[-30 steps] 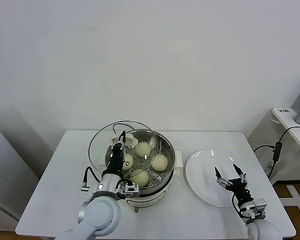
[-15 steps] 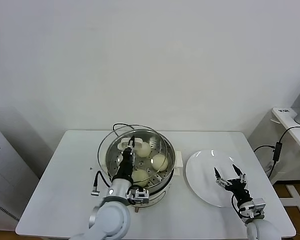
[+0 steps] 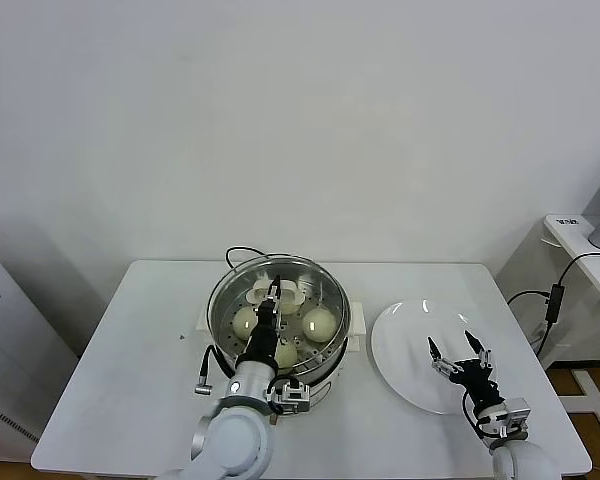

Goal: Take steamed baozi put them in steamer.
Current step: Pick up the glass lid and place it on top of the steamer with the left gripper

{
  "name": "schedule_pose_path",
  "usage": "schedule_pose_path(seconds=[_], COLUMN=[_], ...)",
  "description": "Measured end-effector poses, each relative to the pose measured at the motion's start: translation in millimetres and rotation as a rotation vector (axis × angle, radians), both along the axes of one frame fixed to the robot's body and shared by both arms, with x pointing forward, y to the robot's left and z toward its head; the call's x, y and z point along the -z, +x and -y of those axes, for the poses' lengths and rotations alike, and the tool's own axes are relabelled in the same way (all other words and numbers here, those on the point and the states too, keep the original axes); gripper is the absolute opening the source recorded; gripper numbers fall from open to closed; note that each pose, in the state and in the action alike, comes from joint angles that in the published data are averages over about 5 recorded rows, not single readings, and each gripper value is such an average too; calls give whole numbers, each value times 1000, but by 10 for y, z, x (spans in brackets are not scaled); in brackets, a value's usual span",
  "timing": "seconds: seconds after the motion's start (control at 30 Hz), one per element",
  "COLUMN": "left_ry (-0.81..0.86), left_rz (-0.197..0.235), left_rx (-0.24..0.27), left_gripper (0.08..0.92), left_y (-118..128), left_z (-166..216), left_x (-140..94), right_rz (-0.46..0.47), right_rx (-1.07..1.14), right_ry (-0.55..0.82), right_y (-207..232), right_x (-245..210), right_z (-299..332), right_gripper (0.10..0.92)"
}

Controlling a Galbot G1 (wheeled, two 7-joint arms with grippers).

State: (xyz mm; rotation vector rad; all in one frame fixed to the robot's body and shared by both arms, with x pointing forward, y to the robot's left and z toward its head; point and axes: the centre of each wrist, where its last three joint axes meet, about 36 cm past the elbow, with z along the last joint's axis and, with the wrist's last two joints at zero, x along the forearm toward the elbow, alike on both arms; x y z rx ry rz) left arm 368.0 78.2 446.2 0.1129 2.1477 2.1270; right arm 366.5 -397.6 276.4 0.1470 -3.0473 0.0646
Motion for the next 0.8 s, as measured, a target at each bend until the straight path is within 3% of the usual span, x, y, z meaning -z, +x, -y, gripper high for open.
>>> schedule_pose_path(seconds=[0.8], left_ry=[3], left_rz=[-16], left_rx=[-2], left_gripper=[107], left_y=[50], left_z=[102], left_x=[148], right_rz=[-6], right_rx=[8], right_ry=[4], right_y=[-45], right_x=[41], right_z=[22], right_gripper=[823])
